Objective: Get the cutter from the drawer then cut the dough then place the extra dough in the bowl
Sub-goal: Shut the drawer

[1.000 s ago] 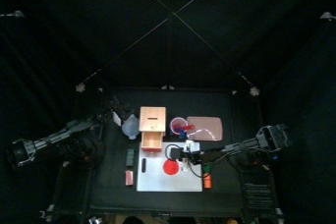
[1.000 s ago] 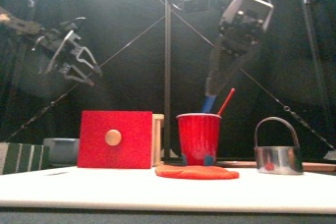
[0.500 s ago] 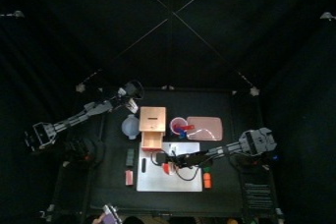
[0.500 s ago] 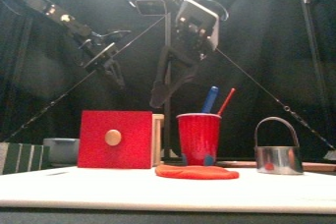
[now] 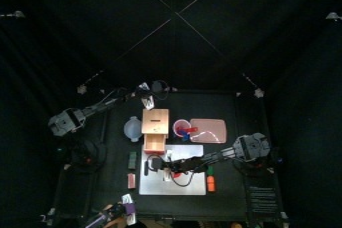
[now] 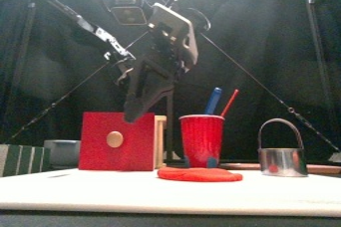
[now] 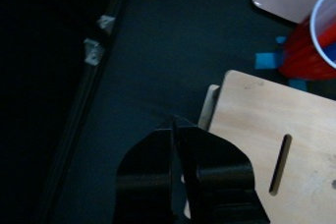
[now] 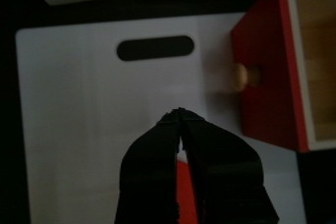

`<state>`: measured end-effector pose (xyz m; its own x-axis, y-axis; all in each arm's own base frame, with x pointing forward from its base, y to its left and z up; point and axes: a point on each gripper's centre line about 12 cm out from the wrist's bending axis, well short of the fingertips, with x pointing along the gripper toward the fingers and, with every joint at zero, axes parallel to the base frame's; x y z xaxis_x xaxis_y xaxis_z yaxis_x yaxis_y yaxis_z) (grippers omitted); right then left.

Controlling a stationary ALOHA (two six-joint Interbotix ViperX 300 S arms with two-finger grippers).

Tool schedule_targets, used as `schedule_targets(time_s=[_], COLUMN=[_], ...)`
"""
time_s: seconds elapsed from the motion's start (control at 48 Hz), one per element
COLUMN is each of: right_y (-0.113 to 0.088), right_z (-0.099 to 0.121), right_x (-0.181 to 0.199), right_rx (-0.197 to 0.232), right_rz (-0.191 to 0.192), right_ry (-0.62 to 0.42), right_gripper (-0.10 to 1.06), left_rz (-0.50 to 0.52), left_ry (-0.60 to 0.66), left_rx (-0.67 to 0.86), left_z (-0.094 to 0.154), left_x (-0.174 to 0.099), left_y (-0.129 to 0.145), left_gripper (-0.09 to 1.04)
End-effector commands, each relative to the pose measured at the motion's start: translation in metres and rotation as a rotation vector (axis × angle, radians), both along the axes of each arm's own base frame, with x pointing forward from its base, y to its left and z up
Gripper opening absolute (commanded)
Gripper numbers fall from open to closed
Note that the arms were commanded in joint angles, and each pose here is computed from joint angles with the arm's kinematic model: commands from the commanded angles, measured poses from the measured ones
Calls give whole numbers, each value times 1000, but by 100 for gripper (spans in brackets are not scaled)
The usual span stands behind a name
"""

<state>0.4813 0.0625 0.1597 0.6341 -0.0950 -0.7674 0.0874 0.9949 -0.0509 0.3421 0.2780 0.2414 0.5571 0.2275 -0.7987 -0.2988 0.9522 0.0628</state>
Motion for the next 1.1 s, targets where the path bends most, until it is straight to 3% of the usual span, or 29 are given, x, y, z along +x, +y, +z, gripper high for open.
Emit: schedule_targets(time_s=[0.021,0.292,0.438,0.708,1.104], right_y=[5,5,-6,-30,-58], right_z=[15,2,-4,-9,-11], right_x=[14,38,41,40,39], right_rx=[21,26,11,3,-60], right_rz=[5,-7,-26,-67,-95], right_ry=[-56,-58,-44,-29,-12], right_gripper=[24,24,24,24,24], left_rz=[-49,-122,-175,-221,-226], left_ry=[-49,70,150,161,163], left_rx=[-81,-129,-113,-117,-123], left_z=[0,-42,-60,-64,-66], left_x=[5,8,16,30,31], left_y=[21,37,28,8,6], left_gripper=[41,41,41,41,41])
